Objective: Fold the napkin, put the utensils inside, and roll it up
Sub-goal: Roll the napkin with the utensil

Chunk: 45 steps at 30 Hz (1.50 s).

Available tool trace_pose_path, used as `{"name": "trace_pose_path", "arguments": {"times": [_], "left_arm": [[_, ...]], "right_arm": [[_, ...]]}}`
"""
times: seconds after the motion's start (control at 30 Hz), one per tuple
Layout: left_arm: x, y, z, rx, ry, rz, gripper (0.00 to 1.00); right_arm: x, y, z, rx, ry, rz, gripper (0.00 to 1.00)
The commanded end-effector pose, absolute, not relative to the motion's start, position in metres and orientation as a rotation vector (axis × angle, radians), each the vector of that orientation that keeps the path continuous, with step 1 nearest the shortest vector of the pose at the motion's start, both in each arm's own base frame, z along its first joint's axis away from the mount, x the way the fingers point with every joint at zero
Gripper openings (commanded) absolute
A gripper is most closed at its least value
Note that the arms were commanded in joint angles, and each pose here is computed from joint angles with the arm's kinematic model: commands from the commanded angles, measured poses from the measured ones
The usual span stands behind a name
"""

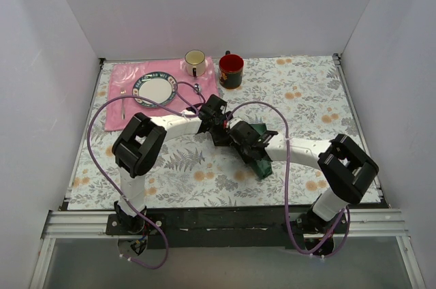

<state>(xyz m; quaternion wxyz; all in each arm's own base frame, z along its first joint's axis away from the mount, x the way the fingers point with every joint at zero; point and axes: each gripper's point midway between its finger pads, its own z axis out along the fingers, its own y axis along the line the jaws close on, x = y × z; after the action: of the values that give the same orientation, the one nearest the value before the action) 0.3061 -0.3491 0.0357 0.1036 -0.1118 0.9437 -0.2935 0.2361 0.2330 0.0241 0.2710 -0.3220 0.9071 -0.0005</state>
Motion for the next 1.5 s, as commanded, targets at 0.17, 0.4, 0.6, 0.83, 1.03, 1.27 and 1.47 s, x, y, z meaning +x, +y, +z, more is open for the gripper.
{"name": "trace_pose_path", "arguments": {"times": [0.17,0.4,0.6,0.83,1.03,1.27,1.47], "left_arm": [[0.312,-0.33,0.062,-0.248,2.667,-0.789,0.75],[0.304,-0.329,0.06,-0.269,2.664,-0.822,0.79],[0.303,-0.34,0.044,-0.259,2.704,-0.826,0.8],[0.307,-0.336,0.022,-0.323,2.741,-0.708,0.69],[0.304,-0.327,0.007,-0.335,2.761,-0.639,0.38],[0.306,-0.329,0.009,-0.31,2.765,-0.638,0.29],[0.3,-0.333,0.005,-0.291,2.8,-0.666,0.29]], "right_arm": [[0.232,0.245,0.015,-0.726,2.562,0.622,0.01],[0.223,0.249,0.016,-0.506,2.58,1.153,0.01],[0.223,0.258,0.022,-0.395,2.535,1.443,0.01],[0.224,0.249,0.02,-0.252,2.508,1.566,0.01],[0.219,0.245,0.019,-0.194,2.5,1.63,0.03],[0.23,0.233,0.018,-0.275,2.534,1.412,0.2],[0.244,0.215,0.041,-0.497,2.556,0.996,0.54]]}}
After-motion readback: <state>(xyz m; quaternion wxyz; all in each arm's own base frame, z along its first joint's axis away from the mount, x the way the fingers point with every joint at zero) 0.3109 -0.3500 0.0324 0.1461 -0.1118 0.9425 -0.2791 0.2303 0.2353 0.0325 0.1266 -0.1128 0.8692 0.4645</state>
